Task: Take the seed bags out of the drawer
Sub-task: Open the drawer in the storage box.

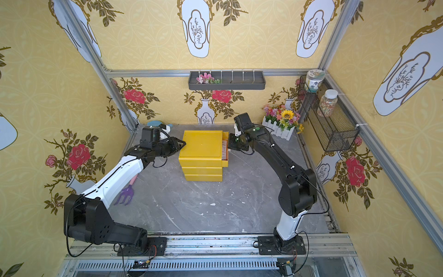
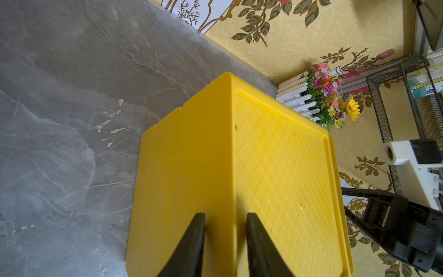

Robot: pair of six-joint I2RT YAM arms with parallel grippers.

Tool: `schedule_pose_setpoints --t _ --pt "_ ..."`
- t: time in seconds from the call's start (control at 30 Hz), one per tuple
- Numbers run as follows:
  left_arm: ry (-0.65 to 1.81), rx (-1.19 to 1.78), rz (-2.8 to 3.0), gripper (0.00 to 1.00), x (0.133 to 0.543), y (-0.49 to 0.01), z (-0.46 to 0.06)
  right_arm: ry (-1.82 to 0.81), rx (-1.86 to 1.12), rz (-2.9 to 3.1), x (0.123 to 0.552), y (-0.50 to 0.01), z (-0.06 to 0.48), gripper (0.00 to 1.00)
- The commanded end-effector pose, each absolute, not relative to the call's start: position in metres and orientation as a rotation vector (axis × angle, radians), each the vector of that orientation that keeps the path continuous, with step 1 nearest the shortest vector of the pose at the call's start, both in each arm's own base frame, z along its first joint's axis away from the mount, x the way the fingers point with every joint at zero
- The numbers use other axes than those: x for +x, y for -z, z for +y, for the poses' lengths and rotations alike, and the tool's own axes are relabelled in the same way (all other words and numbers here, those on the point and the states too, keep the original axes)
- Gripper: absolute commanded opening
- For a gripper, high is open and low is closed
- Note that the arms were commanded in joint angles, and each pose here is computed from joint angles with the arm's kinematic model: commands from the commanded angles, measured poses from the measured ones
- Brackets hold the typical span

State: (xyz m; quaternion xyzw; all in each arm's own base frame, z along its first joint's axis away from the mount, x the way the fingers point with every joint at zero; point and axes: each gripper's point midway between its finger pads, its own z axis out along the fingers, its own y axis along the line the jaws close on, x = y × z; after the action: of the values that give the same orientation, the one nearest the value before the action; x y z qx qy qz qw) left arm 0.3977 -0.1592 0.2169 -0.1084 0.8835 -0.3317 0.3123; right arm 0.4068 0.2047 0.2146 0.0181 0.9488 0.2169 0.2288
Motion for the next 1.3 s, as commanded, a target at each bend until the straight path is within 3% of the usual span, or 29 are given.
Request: schedule_pose_setpoints --t 0.0,0.4,1.27 --pt "0.780 -0.362 2.483 0.34 0.377 -0.181 -0.147 -0.565 0.049 2.615 0.404 -0.215 0.195 0.07" --pt "0.783 -0.363 2.490 0.34 0.377 -0.179 -0.148 -0.541 0.124 2.606 0.414 -0.218 0.158 0.07" --pt "0.781 -0.362 2.504 0.33 0.374 -0.173 -0.148 -0.495 0.170 2.606 0.424 -0.214 0.131 0.07"
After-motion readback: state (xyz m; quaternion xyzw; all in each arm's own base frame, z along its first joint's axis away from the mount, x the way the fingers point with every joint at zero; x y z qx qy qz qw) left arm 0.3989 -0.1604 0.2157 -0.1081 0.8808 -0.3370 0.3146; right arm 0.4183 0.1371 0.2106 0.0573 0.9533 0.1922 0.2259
